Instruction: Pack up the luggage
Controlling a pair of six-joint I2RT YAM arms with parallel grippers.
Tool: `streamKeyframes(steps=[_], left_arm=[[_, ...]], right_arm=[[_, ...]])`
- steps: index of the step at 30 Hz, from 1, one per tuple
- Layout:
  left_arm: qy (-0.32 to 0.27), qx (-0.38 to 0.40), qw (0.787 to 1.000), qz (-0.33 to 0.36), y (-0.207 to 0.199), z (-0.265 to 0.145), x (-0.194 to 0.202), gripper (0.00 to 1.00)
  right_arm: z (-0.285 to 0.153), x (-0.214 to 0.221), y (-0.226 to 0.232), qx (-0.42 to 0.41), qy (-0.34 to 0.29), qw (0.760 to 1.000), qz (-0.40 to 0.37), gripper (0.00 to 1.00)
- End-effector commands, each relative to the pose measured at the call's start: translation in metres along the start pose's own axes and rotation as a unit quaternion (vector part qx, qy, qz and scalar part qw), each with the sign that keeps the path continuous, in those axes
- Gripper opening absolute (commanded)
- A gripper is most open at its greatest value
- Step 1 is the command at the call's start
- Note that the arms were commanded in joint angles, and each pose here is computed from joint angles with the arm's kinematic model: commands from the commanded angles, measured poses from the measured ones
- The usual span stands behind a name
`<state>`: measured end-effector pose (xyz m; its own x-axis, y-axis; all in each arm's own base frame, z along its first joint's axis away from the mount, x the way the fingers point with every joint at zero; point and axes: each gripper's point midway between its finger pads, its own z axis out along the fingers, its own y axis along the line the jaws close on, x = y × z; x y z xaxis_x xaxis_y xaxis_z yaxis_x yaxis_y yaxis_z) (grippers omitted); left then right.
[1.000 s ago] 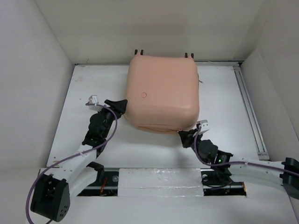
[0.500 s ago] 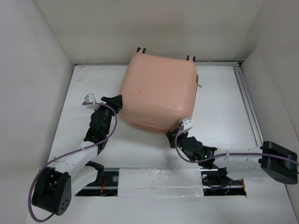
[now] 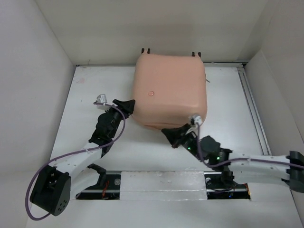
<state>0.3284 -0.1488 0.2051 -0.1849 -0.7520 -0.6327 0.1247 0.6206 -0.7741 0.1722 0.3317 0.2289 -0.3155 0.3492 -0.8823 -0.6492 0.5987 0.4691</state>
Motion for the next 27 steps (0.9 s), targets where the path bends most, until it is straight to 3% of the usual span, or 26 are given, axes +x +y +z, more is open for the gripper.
streamKeyframes(steps=[1, 3, 5, 6, 7, 9, 12, 16, 27], left_arm=[[0.143, 0.054, 0.988, -0.016, -0.017, -0.024, 0.06, 0.5], [0.149, 0.064, 0.987, -0.016, -0.023, -0.029, 0.061, 0.5], [0.145, 0.065, 0.987, -0.008, -0.025, -0.033, 0.059, 0.51], [0.133, 0.058, 0.989, -0.001, -0.026, -0.032, 0.051, 0.51], [0.123, 0.041, 0.991, 0.008, -0.019, -0.032, 0.047, 0.51], [0.09, 0.002, 0.996, 0.017, -0.008, -0.033, 0.031, 0.52], [0.062, -0.023, 0.998, 0.02, 0.0, -0.037, 0.018, 0.55], [0.067, -0.043, 0.996, 0.029, 0.013, -0.04, 0.021, 0.55], [0.046, -0.107, 0.993, 0.03, 0.061, -0.051, 0.017, 0.55]], right_arm=[[-0.037, -0.029, -0.036, 0.053, -0.027, 0.998, 0.009, 0.0], [-0.054, -0.046, -0.043, 0.052, -0.03, 0.998, 0.014, 0.0], [-0.069, -0.023, -0.07, 0.11, 0.021, 0.994, 0.009, 0.03], [-0.075, -0.017, -0.081, 0.138, 0.03, 0.99, 0.018, 0.08], [-0.082, -0.013, -0.091, 0.162, 0.032, 0.986, 0.03, 0.24], [-0.091, 0.009, -0.114, 0.195, 0.043, 0.98, 0.022, 0.34], [-0.092, 0.013, -0.124, 0.208, 0.04, 0.977, 0.025, 0.35], [-0.094, 0.012, -0.14, 0.258, 0.046, 0.965, 0.006, 0.4], [-0.087, -0.005, -0.171, 0.337, 0.04, 0.94, -0.04, 0.41]])
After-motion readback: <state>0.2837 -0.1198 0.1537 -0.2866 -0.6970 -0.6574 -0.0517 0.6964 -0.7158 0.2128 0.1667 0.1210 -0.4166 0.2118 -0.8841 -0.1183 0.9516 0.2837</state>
